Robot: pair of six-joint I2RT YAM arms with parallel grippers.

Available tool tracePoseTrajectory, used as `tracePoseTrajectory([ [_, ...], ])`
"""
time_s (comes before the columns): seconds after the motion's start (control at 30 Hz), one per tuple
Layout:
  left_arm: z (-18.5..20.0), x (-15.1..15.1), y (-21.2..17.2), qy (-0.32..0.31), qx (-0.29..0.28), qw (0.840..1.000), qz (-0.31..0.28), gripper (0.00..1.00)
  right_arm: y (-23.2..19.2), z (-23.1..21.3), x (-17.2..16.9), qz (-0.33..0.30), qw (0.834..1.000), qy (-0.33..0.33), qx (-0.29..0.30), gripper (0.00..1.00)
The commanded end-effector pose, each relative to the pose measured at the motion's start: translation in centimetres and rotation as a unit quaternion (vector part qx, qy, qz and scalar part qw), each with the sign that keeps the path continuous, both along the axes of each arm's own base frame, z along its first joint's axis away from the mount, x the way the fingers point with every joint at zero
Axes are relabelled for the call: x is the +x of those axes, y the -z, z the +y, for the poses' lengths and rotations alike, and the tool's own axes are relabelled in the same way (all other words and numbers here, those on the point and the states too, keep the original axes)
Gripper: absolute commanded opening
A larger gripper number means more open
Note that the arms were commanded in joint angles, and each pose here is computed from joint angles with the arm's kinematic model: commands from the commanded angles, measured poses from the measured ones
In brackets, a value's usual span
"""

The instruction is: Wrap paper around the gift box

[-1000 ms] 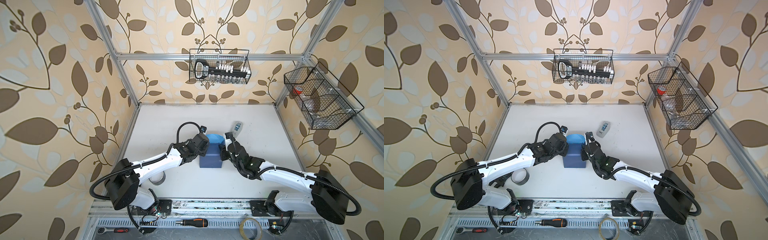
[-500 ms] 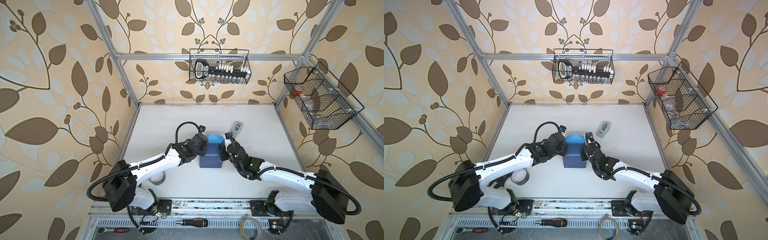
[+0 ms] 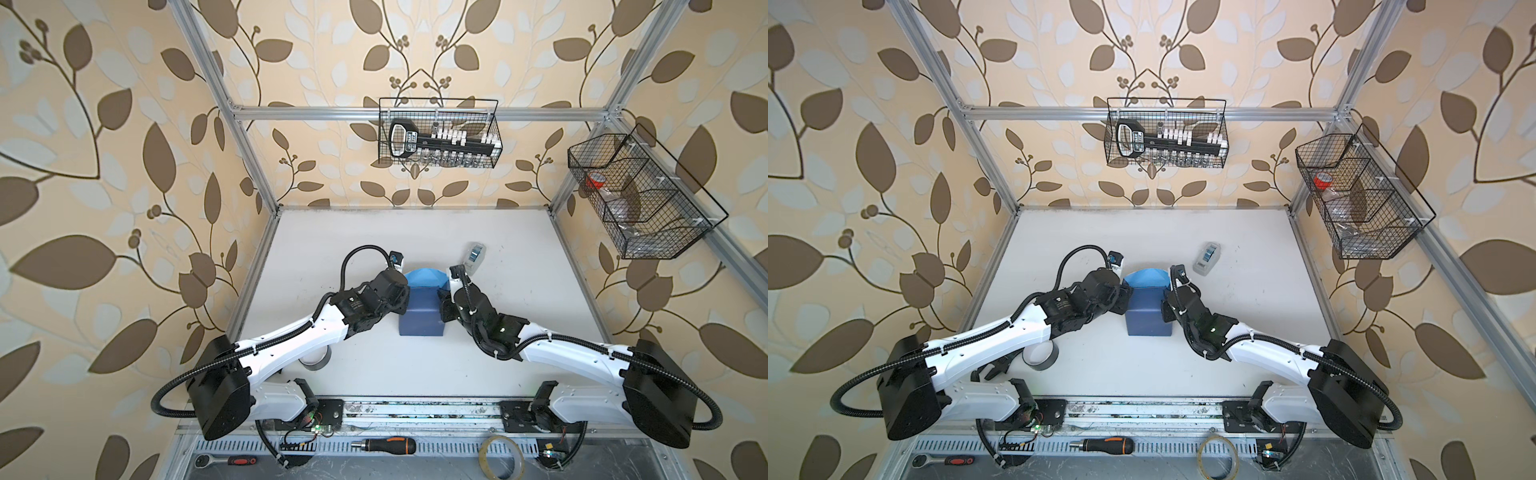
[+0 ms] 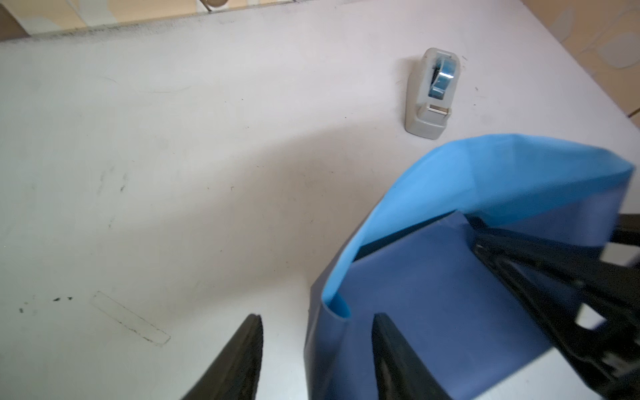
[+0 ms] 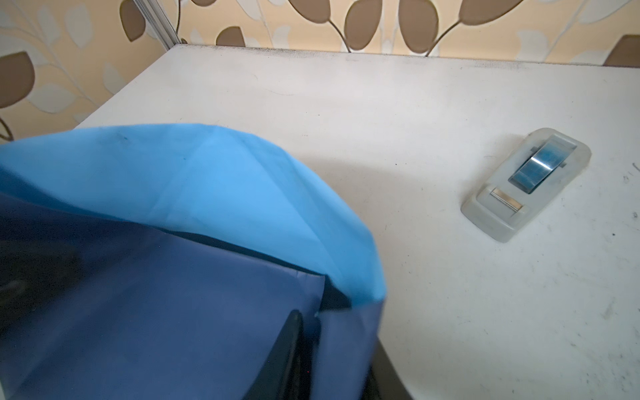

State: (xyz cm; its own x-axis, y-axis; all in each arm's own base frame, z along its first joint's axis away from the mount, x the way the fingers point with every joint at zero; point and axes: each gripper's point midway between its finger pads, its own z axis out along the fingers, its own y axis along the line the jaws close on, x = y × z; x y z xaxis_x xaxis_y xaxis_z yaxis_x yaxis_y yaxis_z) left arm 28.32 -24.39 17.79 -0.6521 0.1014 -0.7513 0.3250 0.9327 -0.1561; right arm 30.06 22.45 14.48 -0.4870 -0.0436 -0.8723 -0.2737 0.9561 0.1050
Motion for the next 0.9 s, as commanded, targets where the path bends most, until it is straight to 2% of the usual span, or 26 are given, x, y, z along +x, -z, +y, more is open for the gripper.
tracePoseTrajectory([
  [0.0,-1.2,-1.0,0.8,0.011,-0.037,0.999,0.032,0.47,2.1,-0.6,-0.7,0.031,0.999,-0.001,-0.036,0.26],
  [0.47,-1.6,0.5,0.1,0.002,-0.021,1.0,0.008,0.21,2.0,-0.3,-0.9,0.033,0.999,-0.008,-0.028,0.25],
  [0.7,-2.2,1.0,0.8,0.005,-0.015,1.0,0.011,0.1,1.5,0.6,-0.7,0.032,0.999,-0.02,-0.014,0.26],
  [0.87,-1.7,1.0,1.5,0.0,0.001,1.0,0.012,0.05,0.3,0.4,-0.7,0.025,0.999,-0.022,-0.015,0.33],
])
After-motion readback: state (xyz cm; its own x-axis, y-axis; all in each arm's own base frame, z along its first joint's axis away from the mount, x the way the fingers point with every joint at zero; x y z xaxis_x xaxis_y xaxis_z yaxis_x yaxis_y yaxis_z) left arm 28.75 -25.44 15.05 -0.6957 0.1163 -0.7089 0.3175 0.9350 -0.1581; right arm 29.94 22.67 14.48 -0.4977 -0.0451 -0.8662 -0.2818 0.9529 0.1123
